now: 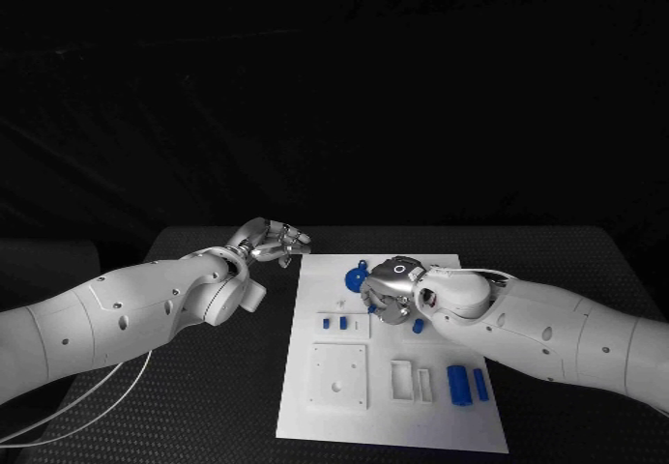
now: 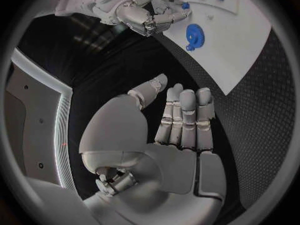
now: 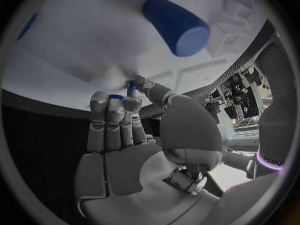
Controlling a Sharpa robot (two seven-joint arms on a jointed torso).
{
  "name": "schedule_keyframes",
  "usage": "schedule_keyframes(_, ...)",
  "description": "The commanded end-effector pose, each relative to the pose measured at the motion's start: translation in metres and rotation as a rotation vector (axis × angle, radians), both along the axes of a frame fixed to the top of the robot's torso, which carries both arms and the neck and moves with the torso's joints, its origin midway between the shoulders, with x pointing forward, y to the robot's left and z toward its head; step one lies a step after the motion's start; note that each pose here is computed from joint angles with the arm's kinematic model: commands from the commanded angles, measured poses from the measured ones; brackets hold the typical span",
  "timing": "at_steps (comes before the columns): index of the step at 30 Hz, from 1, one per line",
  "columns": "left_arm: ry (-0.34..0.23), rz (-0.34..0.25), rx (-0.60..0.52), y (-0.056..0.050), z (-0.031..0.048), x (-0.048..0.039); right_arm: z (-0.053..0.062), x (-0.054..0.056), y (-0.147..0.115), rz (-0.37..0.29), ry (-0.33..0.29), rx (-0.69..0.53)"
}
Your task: Assemble the parts on the task board
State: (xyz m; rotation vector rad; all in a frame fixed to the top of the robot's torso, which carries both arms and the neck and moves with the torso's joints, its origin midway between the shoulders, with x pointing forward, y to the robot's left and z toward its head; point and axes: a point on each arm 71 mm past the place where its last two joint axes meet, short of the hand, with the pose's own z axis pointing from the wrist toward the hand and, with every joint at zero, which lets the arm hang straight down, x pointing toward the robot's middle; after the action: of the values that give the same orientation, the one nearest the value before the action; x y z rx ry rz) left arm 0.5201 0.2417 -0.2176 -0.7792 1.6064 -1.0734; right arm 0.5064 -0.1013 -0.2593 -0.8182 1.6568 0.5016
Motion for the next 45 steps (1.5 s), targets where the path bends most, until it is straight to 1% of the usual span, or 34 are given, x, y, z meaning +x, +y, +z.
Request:
schedule_keyframes(1,-0.006,-0.002,-0.004,-0.002,0.0018,0.0000,-0.004,-0.002,0.000,0.007,0.001,-0.045)
schedule_keyframes(9,-0.008,-0.005,0.001,-0.003,0.0018,0.0001,-0.003,-0.003,0.003,0.017,-0.029,-0.060)
schedule_keyframes(16,-0.008,-0.006,0.002,-0.003,0.0017,0.0002,-0.003,-0.002,0.001,0.013,-0.038,-0.065)
schedule_keyframes(22,-0.006,-0.018,-0.002,-0.005,0.0017,-0.0003,0.000,-0.002,0.003,0.006,-0.069,-0.033)
schedule_keyframes(26,-0.008,-0.030,-0.007,-0.006,0.0019,-0.0004,0.003,-0.003,0.002,-0.006,-0.092,0.010)
schedule_keyframes(33,0.035,-0.036,-0.068,-0.008,0.0003,-0.0012,0.010,-0.006,-0.002,-0.033,-0.118,0.092)
schedule_keyframes(40,0.061,-0.050,-0.090,-0.011,-0.0005,-0.0028,0.017,-0.006,-0.007,-0.062,-0.121,0.132)
schedule_keyframes(43,0.088,-0.054,-0.103,-0.014,-0.0018,-0.0044,0.025,-0.004,-0.010,-0.094,-0.126,0.190)
schedule_keyframes(45,0.122,-0.060,-0.121,-0.016,-0.0034,-0.0059,0.033,-0.002,-0.012,-0.120,-0.122,0.233)
